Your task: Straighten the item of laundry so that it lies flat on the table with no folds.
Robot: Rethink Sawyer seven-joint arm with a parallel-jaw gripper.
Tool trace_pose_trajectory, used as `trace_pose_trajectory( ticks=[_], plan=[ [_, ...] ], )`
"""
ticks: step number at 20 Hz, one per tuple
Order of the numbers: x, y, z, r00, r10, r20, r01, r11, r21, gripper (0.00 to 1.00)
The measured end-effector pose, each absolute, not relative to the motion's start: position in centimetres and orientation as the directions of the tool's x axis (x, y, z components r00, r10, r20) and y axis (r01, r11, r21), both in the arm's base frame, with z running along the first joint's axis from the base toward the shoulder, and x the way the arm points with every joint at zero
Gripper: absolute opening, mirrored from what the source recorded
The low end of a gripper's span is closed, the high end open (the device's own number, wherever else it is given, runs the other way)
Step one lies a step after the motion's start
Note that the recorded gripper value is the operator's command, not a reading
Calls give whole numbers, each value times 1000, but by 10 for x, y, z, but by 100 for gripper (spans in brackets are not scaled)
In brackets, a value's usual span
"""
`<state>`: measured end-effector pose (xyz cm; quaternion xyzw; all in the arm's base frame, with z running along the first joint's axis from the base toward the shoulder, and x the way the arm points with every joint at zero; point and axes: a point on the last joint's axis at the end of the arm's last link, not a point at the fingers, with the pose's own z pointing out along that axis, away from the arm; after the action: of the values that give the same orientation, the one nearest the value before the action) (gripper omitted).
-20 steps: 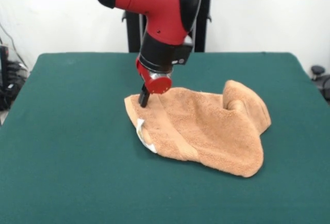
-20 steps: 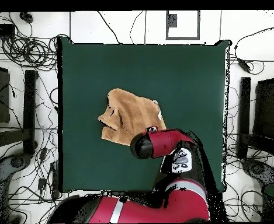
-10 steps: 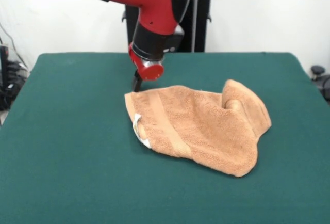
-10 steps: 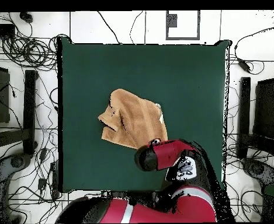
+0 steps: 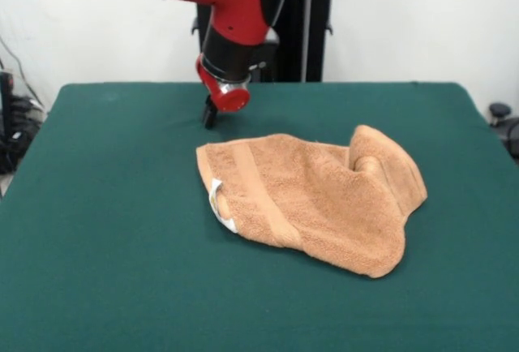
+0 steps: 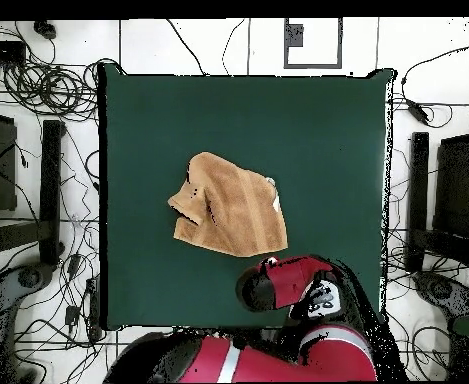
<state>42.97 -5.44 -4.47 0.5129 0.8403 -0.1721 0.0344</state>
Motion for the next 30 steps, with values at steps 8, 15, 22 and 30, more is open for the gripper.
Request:
trace_pose_trajectory(
  ticks=[8, 15, 22, 30],
  plan=[
    [428, -45, -45, -501, 831, -242, 859, 441, -261, 0],
    [421, -53, -40, -488, 839, -241, 859, 411, -306, 100],
    [422, -61, -40, -441, 871, -215, 873, 361, -328, 100],
    [438, -62, -35, -403, 894, -195, 893, 338, -297, 100]
  ],
)
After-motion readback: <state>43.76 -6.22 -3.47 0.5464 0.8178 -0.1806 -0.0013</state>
